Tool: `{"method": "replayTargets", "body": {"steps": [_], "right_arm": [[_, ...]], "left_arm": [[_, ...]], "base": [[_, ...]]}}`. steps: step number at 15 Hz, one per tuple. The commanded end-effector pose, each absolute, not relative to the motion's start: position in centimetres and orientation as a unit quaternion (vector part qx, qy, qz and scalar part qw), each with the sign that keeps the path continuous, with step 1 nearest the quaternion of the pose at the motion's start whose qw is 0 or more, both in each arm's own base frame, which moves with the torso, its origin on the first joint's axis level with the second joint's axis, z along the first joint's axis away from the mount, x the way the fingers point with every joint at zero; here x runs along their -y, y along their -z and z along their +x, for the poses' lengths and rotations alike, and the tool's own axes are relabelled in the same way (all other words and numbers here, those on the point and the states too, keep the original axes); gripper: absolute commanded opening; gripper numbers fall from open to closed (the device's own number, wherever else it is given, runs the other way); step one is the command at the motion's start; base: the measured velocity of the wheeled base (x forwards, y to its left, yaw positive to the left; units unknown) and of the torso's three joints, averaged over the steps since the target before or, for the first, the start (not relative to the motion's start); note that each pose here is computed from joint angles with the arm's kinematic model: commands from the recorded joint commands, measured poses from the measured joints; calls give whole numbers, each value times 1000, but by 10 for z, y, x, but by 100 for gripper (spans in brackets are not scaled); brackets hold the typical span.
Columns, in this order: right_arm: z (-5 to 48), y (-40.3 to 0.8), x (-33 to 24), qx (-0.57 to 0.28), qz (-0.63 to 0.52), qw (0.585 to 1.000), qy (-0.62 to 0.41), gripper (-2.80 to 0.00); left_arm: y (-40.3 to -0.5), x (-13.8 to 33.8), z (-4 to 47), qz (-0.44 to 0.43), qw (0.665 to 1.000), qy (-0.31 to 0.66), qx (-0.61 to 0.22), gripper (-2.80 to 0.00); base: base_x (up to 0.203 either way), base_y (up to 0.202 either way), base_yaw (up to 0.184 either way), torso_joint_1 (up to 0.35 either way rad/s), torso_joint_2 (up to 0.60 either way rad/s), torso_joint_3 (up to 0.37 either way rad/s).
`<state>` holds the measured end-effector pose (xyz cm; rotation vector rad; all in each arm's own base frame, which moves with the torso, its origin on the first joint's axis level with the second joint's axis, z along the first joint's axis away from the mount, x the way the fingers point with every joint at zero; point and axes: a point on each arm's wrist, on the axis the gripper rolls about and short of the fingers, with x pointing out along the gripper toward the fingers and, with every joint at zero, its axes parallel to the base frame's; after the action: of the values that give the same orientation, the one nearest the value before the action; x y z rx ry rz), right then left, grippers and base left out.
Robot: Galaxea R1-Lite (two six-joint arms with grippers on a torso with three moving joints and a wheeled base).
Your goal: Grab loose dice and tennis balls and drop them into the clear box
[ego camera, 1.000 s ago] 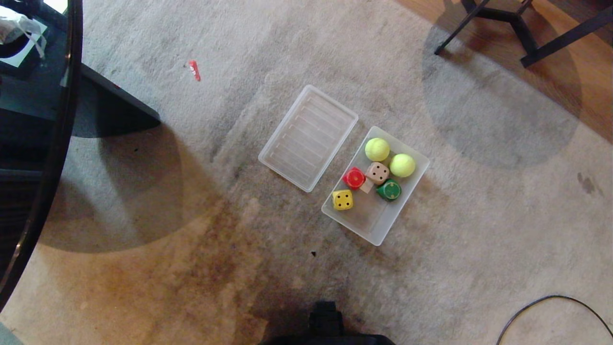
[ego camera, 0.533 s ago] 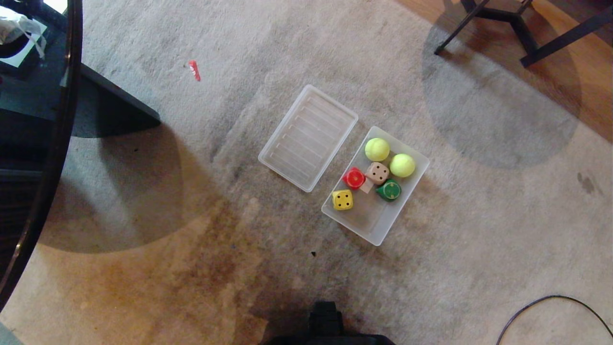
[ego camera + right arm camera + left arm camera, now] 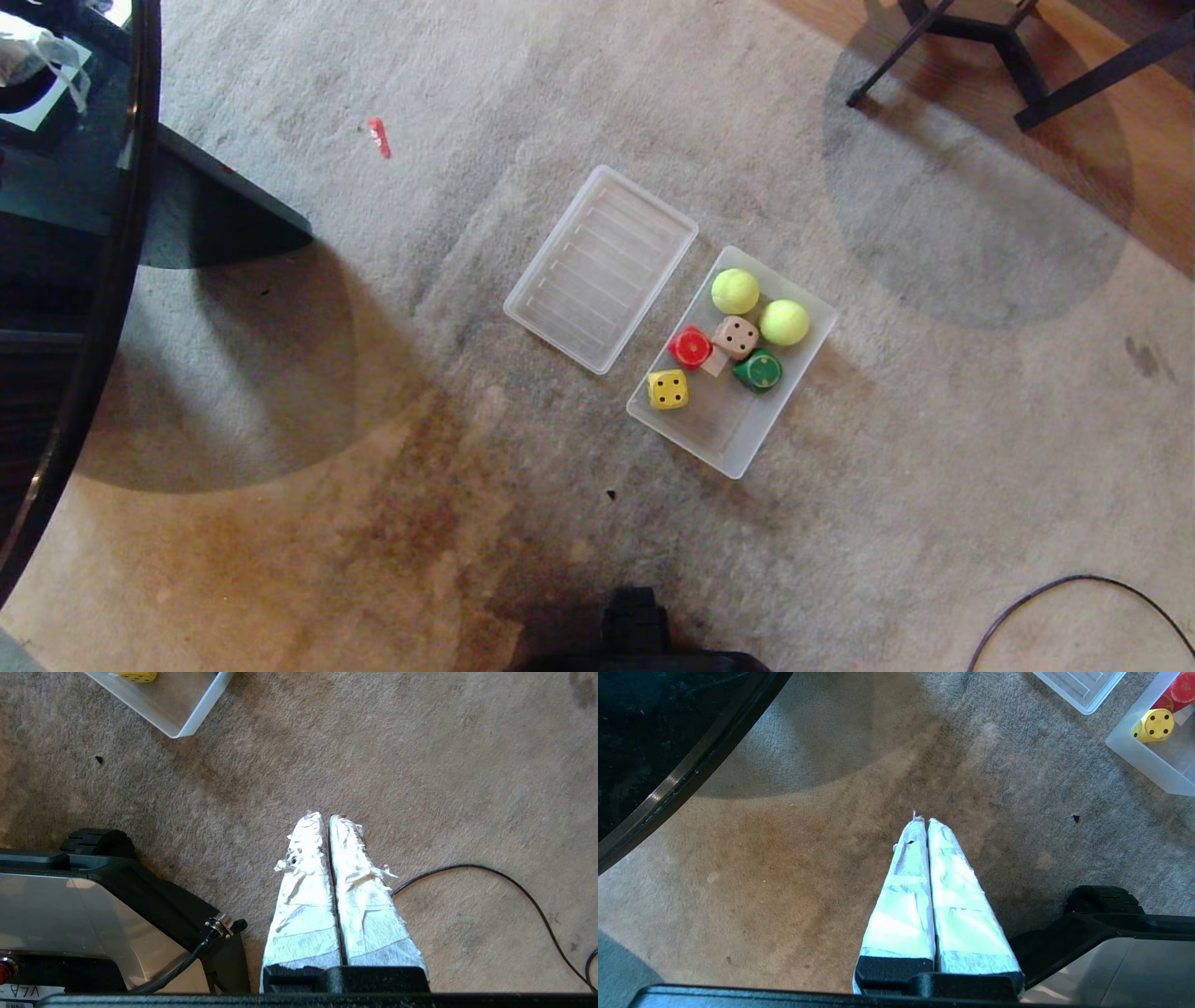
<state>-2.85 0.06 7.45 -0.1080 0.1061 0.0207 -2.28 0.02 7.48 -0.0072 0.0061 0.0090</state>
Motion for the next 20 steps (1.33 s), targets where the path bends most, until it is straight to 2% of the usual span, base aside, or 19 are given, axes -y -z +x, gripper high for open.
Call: {"method": "replayTargets", "body": {"steps": [1,20], "right_arm": [[-28,-74,-1,-55,-54,997,-11,-280],[-28,-74,-1,-55,-54,997,-11,-280]], "left_arm": [[-75,0,-23,-4,1000,-5,-3,-280],[-75,0,-23,-5,1000,-5,-3,-280]], "base": [[0,0,0,0,0,0],[0,0,0,2,2,185]]}}
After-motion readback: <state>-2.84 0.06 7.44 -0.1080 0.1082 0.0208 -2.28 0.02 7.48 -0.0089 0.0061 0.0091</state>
